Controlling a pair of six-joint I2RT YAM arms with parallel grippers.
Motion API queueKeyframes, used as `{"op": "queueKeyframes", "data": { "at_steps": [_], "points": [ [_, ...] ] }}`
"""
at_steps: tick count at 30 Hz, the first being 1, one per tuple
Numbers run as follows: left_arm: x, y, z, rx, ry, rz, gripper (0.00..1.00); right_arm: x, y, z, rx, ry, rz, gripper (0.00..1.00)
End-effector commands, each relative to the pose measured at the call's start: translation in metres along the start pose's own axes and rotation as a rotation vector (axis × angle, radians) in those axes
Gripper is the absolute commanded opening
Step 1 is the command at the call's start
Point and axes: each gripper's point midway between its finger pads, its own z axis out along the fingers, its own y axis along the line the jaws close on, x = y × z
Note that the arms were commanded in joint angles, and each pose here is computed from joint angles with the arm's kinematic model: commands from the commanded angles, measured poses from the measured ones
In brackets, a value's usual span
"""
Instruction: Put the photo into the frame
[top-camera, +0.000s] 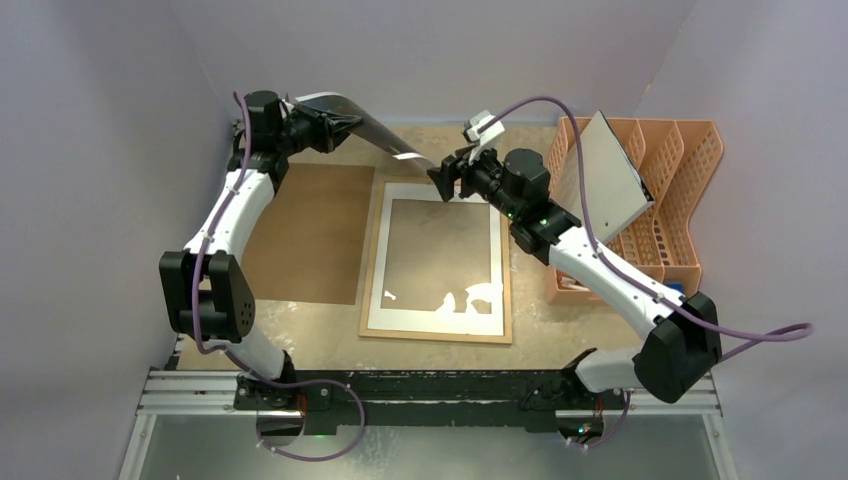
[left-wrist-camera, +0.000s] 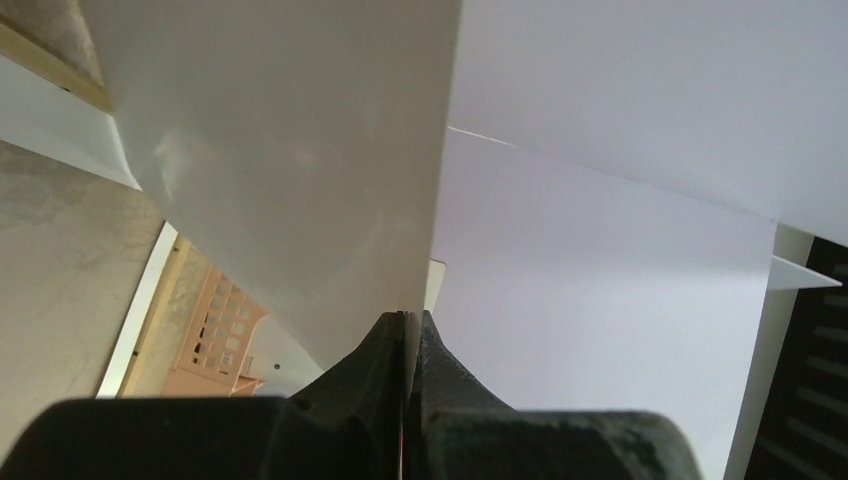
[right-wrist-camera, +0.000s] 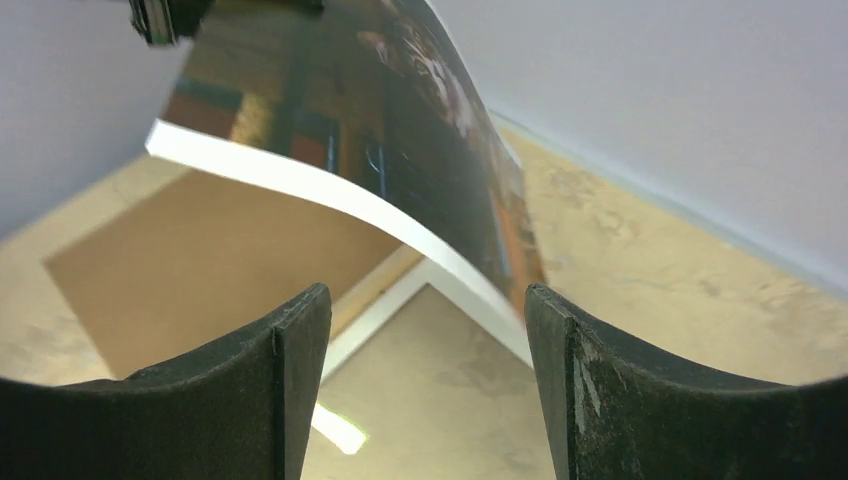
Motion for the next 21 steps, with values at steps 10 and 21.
{"op": "queueKeyframes", "data": {
  "at_steps": [10,21],
  "points": [
    [0.037,-0.045,-0.031,0.089,0.102,0.082,0.0,-0.037,0.01,0.0,-0.062,-0.204,-0.395,0.73],
    [0.044,-0.05,-0.038,0.095,0.124,0.072,0.0,-0.006,0.021,0.005,-0.111,-0.198,-0.397,0.61]
  ]
}}
